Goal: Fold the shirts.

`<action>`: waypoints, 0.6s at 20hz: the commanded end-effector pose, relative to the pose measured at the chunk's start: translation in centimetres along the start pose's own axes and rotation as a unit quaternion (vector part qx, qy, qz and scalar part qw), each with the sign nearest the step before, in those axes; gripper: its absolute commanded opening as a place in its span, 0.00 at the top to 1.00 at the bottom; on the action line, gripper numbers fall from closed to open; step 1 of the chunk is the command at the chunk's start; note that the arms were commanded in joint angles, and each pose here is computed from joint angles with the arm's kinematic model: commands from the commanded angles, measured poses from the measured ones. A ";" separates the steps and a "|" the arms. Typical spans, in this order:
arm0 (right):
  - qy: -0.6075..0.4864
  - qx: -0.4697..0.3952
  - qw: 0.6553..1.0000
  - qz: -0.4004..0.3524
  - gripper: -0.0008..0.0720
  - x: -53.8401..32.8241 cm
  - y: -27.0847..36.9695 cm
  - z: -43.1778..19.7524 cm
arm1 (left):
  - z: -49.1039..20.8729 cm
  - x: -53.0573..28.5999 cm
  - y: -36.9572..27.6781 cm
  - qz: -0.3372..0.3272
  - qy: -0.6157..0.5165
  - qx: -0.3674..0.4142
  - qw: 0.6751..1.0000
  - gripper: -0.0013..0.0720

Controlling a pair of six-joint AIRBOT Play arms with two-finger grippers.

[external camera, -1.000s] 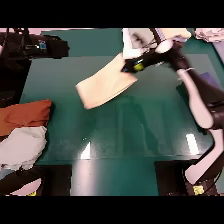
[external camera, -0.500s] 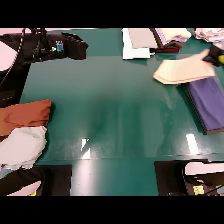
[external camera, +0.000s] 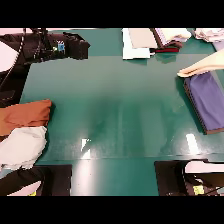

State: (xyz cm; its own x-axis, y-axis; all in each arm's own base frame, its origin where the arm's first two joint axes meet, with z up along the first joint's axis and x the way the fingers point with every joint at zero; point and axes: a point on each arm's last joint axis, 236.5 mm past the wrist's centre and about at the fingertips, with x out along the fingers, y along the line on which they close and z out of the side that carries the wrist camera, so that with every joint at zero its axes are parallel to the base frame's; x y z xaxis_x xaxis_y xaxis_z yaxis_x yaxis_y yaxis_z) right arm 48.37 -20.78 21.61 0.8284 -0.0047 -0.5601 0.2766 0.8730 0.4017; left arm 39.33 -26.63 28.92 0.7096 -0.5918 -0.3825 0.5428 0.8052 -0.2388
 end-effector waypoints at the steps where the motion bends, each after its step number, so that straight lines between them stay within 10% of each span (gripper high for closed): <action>1: -0.043 -0.037 0.998 0.018 0.96 -2.5 3.5 3.4 | -0.5 0.0 0.0 -0.001 0.009 -0.003 1.000 0.94; 12: 0.136 -0.049 0.978 -0.151 0.96 -5.5 -6.9 -7.7 | -2.0 -0.1 0.0 0.000 0.042 -0.002 0.999 0.94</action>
State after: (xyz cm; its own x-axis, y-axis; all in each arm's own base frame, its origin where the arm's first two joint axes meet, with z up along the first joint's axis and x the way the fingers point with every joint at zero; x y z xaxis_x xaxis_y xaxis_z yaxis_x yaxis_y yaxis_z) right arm 42.54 -21.35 20.11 0.6857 -0.0781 -0.7237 0.3461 0.9096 0.2298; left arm 38.53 -26.51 27.43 0.6757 -0.5870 -0.4460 0.5403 0.8059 -0.2421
